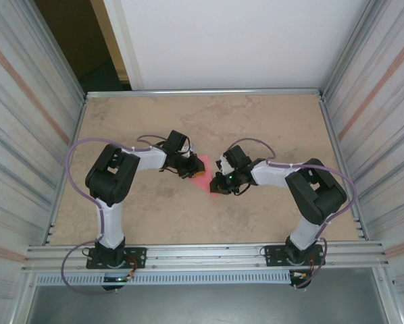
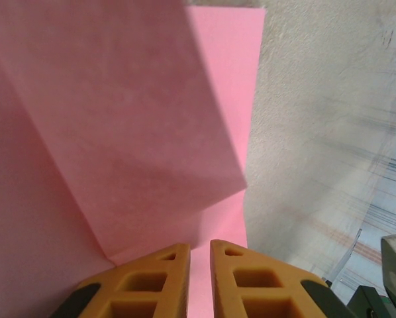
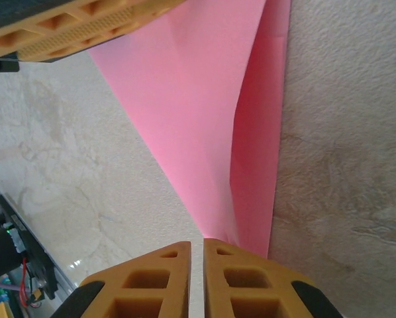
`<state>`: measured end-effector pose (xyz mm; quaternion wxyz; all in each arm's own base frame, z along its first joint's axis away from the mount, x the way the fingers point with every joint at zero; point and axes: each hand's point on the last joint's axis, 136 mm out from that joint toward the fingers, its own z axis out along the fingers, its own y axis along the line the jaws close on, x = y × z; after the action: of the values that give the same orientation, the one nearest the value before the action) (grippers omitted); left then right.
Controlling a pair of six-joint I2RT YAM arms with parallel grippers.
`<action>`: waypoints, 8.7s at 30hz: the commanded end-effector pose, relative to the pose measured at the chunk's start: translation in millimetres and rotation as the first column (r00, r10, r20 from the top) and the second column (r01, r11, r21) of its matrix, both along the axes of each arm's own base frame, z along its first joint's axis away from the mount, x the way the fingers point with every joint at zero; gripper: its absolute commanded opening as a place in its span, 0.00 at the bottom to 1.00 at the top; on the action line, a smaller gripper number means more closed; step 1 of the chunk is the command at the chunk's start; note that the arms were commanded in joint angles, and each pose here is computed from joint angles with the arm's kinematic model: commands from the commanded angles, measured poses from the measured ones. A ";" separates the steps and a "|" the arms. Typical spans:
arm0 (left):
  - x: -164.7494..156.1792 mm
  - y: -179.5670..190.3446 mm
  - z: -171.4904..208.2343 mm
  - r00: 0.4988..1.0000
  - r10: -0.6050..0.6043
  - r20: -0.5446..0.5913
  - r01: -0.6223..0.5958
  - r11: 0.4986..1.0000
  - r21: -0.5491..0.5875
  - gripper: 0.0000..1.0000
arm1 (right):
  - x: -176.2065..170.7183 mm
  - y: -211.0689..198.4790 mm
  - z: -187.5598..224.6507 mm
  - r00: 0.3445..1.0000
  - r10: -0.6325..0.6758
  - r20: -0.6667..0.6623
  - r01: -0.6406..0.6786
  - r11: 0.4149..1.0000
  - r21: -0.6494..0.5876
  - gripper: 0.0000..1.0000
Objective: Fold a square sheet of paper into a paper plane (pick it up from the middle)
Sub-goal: Fourth fold the wing at the center of the table.
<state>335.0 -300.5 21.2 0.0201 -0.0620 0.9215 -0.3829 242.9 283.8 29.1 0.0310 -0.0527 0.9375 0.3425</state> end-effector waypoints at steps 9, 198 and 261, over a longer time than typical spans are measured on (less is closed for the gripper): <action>-12.3 20.4 -37.6 0.993 0.050 -0.106 -0.039 0.993 0.108 0.18 | -6.3 -12.1 -19.6 0.999 -0.020 -0.044 0.018 0.998 -0.057 0.12; 14.5 40.9 -39.4 0.999 0.014 -0.044 -0.003 0.969 0.246 0.11 | 59.1 22.6 -19.4 0.995 -0.097 -0.009 0.096 0.994 -0.048 0.04; 9.1 74.0 87.7 0.955 0.216 0.202 -0.181 0.967 -0.180 0.52 | 91.7 13.2 32.1 0.987 -0.044 0.156 0.018 0.986 0.167 0.22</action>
<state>342.5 -222.8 89.5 0.1408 -0.1206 0.8867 -0.4236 326.5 290.1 50.9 0.1050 -0.0375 0.9119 0.3949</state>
